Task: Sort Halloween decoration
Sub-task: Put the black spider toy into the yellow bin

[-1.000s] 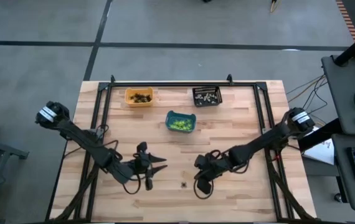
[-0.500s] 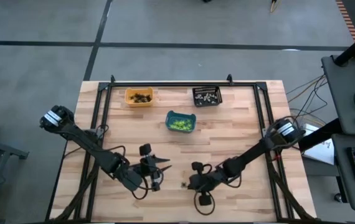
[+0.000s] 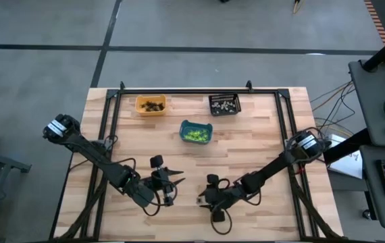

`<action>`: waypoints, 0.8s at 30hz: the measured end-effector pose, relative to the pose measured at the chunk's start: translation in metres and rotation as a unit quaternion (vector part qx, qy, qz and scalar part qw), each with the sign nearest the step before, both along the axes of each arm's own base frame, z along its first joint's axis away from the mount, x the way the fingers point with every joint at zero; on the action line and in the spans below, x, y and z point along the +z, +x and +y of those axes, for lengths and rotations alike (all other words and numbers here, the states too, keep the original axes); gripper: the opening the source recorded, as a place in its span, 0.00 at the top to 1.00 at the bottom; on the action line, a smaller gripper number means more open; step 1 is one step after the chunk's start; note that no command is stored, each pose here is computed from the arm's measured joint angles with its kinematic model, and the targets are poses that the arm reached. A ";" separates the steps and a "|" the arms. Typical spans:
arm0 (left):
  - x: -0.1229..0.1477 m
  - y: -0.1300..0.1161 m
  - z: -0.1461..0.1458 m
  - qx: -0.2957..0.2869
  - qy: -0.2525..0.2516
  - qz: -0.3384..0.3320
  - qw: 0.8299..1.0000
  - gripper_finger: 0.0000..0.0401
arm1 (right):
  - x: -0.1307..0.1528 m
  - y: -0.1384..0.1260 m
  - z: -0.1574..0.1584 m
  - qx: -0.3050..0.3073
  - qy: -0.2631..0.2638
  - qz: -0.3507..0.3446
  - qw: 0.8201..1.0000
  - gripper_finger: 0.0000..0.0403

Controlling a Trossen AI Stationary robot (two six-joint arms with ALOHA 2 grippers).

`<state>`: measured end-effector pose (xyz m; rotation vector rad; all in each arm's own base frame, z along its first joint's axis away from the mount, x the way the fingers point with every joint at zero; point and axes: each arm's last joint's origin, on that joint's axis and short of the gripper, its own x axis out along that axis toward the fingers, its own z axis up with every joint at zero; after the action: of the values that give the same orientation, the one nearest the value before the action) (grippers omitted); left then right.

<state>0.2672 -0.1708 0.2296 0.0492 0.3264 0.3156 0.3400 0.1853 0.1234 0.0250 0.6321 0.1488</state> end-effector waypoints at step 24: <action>-0.004 -0.001 0.002 0.006 -0.009 0.000 1.000 0.77 | -0.035 0.007 -0.008 -0.028 -0.007 0.030 0.999 0.83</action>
<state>0.2662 -0.1689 0.2257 0.0294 0.3303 0.3254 0.3468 0.1776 0.0887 0.0333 0.6919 0.0902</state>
